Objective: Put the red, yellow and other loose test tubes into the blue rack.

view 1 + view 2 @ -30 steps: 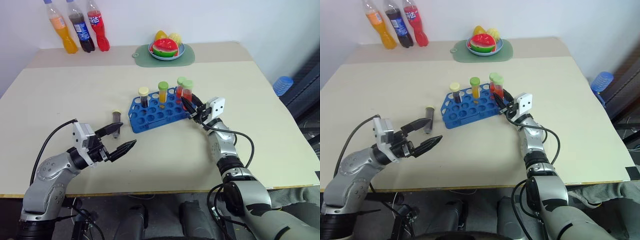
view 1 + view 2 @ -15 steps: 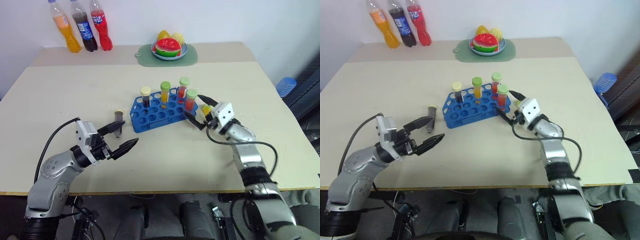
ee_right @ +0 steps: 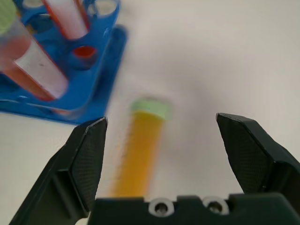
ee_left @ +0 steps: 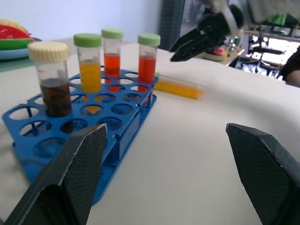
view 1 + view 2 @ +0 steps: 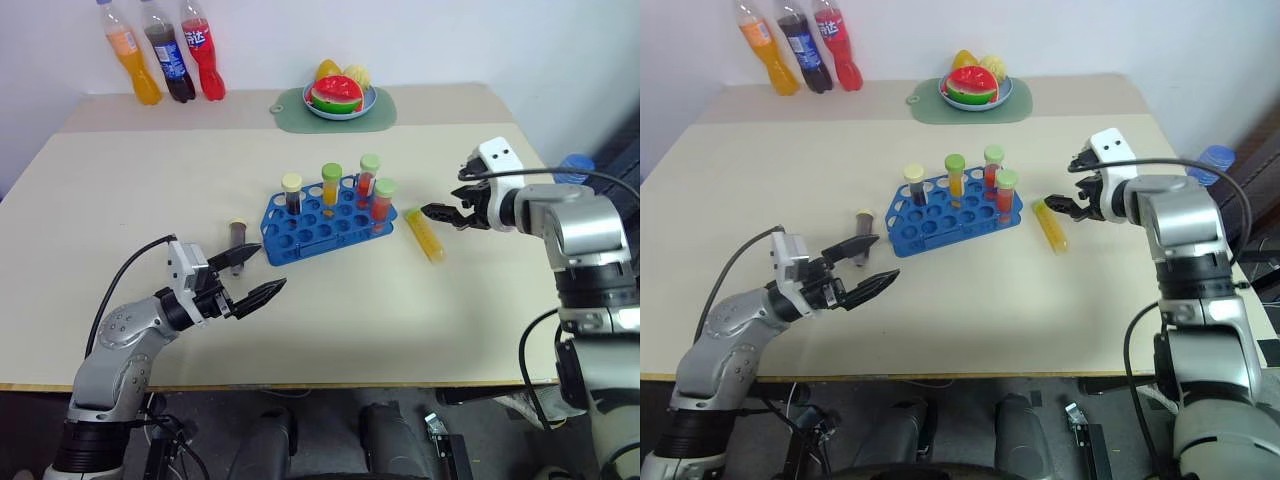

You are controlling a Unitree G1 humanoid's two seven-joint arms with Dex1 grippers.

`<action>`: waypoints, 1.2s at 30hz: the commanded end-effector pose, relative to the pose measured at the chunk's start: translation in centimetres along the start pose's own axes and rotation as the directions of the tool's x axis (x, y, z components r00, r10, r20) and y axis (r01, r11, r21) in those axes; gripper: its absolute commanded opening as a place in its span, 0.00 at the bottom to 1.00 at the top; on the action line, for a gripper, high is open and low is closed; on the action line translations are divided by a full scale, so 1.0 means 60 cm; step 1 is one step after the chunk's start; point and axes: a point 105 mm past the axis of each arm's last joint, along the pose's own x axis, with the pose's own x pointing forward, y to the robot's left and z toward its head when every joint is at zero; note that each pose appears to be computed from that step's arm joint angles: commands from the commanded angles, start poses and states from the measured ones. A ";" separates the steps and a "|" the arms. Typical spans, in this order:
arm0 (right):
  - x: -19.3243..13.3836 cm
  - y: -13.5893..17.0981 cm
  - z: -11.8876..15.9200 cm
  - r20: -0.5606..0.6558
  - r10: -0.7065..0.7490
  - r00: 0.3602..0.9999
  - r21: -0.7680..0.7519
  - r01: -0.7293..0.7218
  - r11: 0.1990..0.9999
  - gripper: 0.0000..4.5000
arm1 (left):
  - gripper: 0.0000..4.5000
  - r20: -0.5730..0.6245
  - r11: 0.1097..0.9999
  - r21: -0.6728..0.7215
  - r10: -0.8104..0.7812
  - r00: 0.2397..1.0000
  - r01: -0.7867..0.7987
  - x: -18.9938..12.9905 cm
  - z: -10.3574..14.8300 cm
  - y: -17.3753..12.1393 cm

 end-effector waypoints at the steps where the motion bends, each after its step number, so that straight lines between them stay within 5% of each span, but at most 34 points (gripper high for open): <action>1: 0.009 0.004 0.003 -0.074 0.032 0.997 0.068 -0.027 0.997 0.91 | 0.94 0.015 0.999 0.031 -0.011 1.000 0.010 -0.001 0.009 -0.005; 12: 0.075 0.009 -0.040 -0.233 0.043 0.972 0.013 -0.041 0.999 0.91 | 0.94 -0.003 0.999 0.028 0.020 1.000 -0.020 -0.015 0.008 -0.013; 15: 0.085 -0.001 -0.048 -0.252 0.017 0.967 -0.039 -0.028 0.999 0.71 | 0.94 -0.008 0.999 0.030 0.025 1.000 -0.025 -0.017 0.009 -0.014; 20: 0.086 -0.012 -0.050 -0.262 -0.002 0.965 -0.141 -0.036 0.989 0.20 | 0.94 -0.010 0.999 0.032 0.031 0.999 -0.031 -0.019 0.011 -0.015; 27: 0.056 -0.039 -0.052 -0.148 -0.019 0.989 -0.448 -0.050 0.892 0.18 | 0.94 -0.006 0.999 0.032 0.020 1.000 -0.020 -0.012 0.012 -0.015; 33: -0.031 0.007 -0.115 -0.181 0.257 0.949 -0.591 -0.314 0.743 0.18 | 0.94 -0.012 0.999 0.027 0.019 1.000 -0.019 -0.015 0.008 -0.009; 36: -0.051 0.081 -0.112 -0.068 0.486 0.871 -0.613 -0.421 0.668 0.18 | 0.94 -0.007 0.999 0.035 0.010 1.000 -0.010 -0.009 0.007 -0.002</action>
